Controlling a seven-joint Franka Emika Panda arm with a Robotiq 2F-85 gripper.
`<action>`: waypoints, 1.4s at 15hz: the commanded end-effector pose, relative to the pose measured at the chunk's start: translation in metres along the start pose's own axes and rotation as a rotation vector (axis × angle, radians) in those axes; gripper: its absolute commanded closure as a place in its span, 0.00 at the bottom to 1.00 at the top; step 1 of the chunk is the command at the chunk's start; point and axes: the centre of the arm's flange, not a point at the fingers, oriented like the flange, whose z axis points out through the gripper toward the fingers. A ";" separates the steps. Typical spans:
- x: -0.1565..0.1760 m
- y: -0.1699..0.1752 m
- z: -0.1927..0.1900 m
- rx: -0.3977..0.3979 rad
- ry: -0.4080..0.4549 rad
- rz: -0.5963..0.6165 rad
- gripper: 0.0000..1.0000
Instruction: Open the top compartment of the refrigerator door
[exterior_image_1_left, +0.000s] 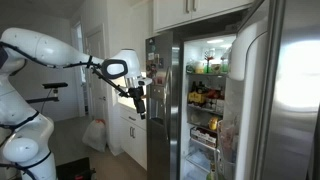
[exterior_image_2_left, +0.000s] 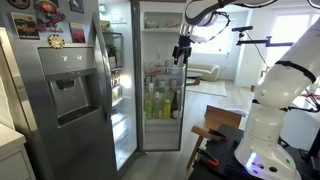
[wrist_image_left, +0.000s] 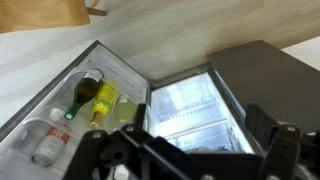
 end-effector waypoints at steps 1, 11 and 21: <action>0.000 0.000 0.000 0.000 0.000 0.000 0.00; 0.000 0.000 0.000 0.000 0.000 0.000 0.00; -0.033 -0.004 0.019 0.032 0.308 0.084 0.00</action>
